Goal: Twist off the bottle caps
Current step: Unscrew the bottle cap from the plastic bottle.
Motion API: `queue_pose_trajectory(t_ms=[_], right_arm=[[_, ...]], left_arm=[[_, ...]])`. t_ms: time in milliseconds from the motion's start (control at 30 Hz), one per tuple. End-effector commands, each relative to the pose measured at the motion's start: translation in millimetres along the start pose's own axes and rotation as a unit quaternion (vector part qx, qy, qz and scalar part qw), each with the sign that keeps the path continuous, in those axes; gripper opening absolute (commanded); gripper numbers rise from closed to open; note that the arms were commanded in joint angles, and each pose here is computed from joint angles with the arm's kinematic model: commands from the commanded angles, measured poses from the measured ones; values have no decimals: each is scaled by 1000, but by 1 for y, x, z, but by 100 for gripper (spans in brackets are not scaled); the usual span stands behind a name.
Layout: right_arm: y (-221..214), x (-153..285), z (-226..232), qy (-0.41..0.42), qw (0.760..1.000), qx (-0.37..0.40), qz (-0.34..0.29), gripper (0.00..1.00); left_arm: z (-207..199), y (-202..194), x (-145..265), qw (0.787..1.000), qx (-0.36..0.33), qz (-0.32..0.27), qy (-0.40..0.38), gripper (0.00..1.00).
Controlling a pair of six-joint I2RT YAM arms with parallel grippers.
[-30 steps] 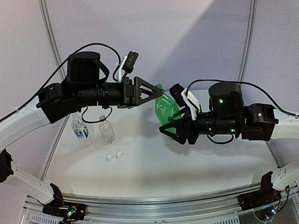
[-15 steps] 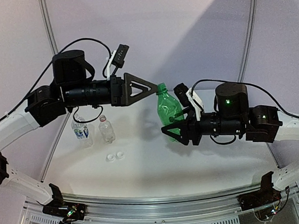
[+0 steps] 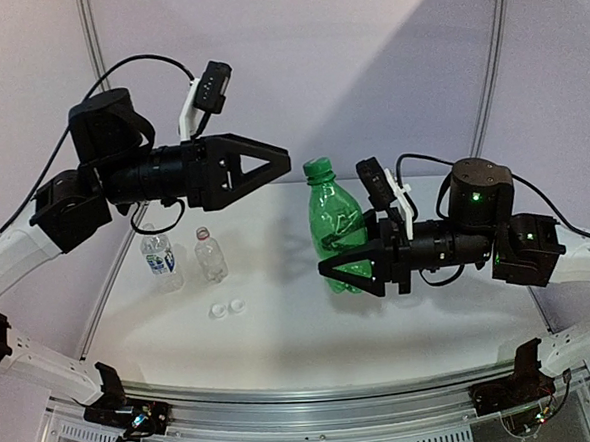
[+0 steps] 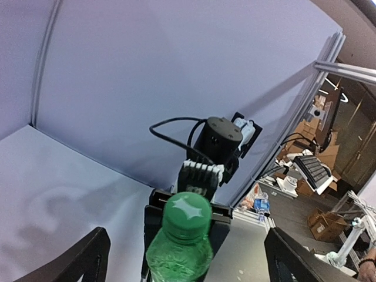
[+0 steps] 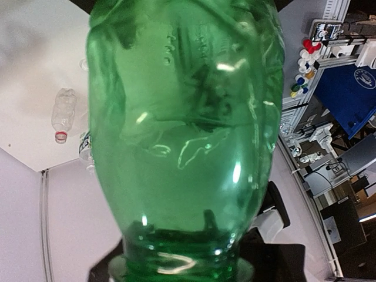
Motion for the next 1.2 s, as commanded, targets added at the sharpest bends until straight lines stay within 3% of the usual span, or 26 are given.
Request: queue_pose_trajectory(t_ms=[0, 333, 500, 867, 1033, 1167], right_arm=[[8, 4, 9, 39, 999, -3, -17, 0], [5, 3, 10, 43, 999, -7, -6, 0], [5, 3, 10, 40, 999, -8, -5, 0], [7, 4, 8, 29, 1000, -4, -7, 0], [7, 5, -8, -50, 999, 2, 3, 0], [7, 5, -30, -157, 987, 28, 33, 0]], left_arm=[[1, -4, -16, 999, -6, 25, -30, 91], [5, -1, -34, 998, -5, 34, -43, 80], [5, -1, -39, 998, -5, 36, -47, 60], [9, -8, -47, 997, 6, 52, -49, 30], [15, -10, -52, 998, 21, 57, -12, 25], [32, -6, -60, 992, 49, 53, 100, 25]])
Point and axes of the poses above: each gripper's point midway between its finger pads, its own x axis back along the fingers, its own z axis along the line the jaws close on, y = z × x, the point moved 7 cm from there along x, back along the fingers, and after that the axes turned 7 degrees about x, right-handed, at the moved point
